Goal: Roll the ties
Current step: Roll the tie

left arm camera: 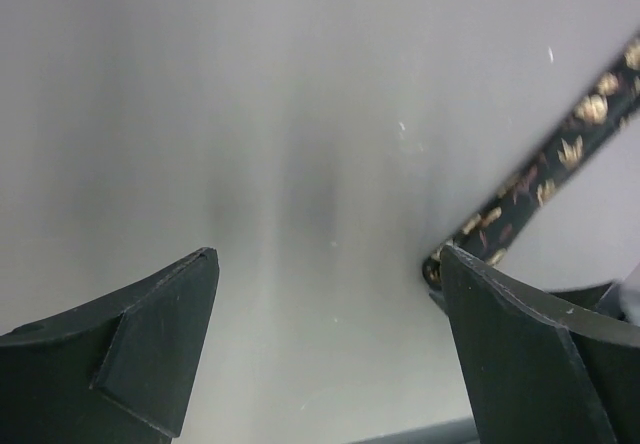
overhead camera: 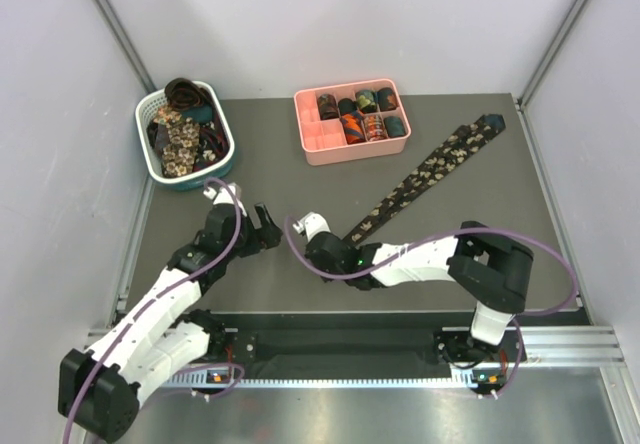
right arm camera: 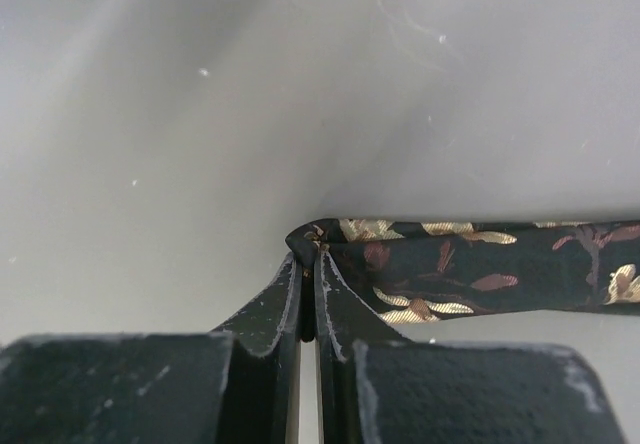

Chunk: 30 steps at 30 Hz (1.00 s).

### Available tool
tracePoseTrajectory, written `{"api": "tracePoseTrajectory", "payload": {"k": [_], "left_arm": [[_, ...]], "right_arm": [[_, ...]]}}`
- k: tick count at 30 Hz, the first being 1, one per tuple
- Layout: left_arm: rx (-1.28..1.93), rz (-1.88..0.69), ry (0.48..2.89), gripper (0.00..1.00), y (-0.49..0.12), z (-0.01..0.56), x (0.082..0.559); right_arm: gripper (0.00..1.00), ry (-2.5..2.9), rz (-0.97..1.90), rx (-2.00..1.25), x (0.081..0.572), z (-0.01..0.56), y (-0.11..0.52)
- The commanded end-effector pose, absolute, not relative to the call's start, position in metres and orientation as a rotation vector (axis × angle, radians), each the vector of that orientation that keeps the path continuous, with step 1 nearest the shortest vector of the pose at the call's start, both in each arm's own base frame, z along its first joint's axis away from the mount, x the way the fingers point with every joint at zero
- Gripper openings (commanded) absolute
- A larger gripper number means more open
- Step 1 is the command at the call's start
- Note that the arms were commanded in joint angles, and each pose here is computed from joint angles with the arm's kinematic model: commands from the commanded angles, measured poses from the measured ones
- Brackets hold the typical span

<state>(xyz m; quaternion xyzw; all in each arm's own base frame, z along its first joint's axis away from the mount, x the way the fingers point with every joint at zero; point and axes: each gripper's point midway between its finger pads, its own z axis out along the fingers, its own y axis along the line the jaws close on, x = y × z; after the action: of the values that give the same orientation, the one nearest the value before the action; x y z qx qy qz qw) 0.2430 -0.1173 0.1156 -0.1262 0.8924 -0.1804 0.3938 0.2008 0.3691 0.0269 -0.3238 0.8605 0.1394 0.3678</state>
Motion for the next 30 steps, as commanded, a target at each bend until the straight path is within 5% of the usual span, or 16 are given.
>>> {"api": "tracePoseTrajectory", "payload": {"k": [1, 17, 30], "left_arm": [[-0.194, -0.624, 2.206, 0.97, -0.143, 0.125, 0.248], [0.283, -0.783, 2.093, 0.99, -0.213, 0.109, 0.235], [0.548, -0.71, 1.766, 0.97, -0.228, 0.104, 0.229]], "right_arm": [[0.0, 2.162, 0.512, -0.749, 0.205, 0.054, 0.377], [0.0, 2.085, 1.288, -0.533, 0.212, 0.097, 0.355], [0.0, 2.056, 1.505, -0.448, 0.222, 0.096, 0.361]]}}
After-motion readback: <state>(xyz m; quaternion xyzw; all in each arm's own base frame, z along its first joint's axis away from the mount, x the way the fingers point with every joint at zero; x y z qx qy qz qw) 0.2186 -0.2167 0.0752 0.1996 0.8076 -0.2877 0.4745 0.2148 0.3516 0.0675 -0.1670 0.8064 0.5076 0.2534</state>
